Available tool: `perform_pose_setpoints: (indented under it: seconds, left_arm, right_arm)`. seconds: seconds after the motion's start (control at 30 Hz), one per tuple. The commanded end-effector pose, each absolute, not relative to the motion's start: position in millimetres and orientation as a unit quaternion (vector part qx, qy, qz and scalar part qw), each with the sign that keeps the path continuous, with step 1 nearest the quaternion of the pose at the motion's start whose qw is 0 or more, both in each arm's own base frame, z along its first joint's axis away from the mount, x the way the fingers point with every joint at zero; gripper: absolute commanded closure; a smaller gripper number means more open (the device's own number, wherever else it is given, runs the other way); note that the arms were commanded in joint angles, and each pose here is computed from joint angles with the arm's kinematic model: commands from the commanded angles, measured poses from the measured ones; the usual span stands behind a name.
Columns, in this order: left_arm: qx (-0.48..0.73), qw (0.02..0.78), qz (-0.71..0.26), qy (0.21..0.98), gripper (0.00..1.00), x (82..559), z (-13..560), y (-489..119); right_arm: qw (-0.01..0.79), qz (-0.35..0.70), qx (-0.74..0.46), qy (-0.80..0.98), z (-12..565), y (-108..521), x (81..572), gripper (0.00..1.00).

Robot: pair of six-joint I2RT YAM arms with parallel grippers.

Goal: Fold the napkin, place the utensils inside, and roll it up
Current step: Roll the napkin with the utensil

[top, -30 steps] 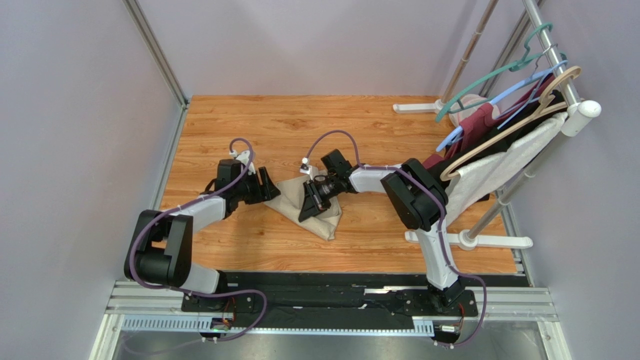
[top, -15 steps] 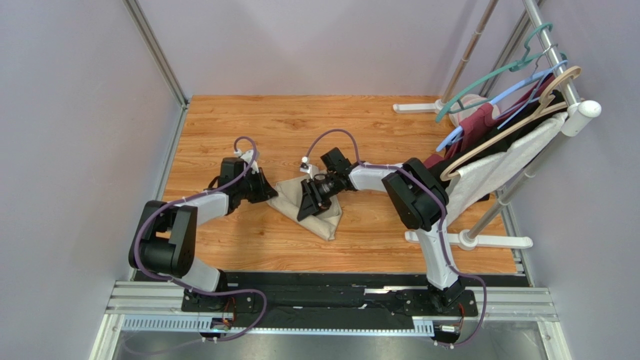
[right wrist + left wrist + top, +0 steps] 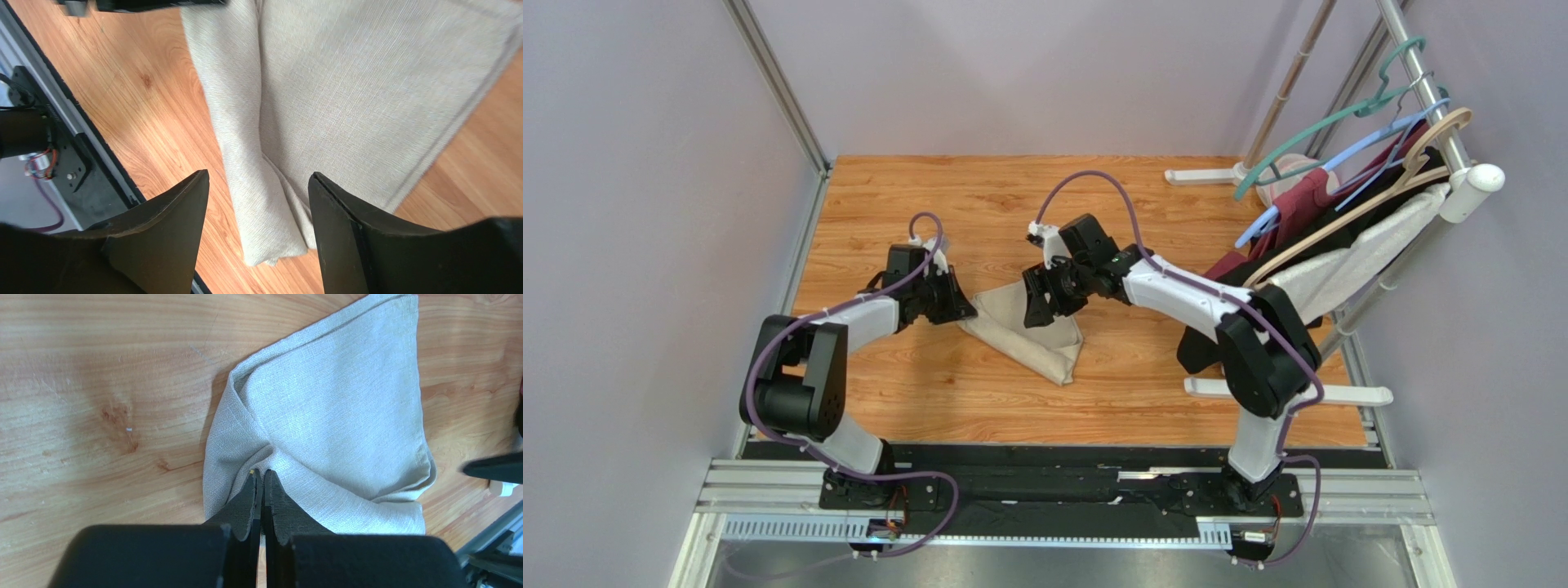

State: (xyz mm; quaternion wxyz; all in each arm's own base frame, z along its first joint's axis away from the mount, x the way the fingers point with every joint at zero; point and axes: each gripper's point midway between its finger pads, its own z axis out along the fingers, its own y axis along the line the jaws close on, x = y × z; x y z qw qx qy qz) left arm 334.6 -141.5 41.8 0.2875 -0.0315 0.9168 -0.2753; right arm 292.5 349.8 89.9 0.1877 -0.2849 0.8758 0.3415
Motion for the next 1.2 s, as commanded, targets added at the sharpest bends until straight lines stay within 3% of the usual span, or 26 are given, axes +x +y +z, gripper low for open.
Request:
perform_pose_setpoints:
  seconds: [0.0,0.27,0.37,1.17]
  left_arm:
    - [-0.020,0.286,-0.277,0.917,1.00,339,51,-145]
    - [-0.020,0.282,-0.276,0.918,1.00,340,50,-145]
    - [-0.020,0.283,-0.277,0.918,1.00,340,50,-146]
    - [-0.017,0.281,-0.280,0.918,1.00,341,49,-147]
  right_arm:
    - [0.304,0.265,-0.353,0.844,124,359,285,0.35]
    - [0.397,0.093,-0.423,0.809,109,379,275,0.38]
    - [0.398,0.070,-0.441,0.802,98,388,269,0.38]
    - [0.335,0.023,-0.489,0.805,18,386,257,0.45]
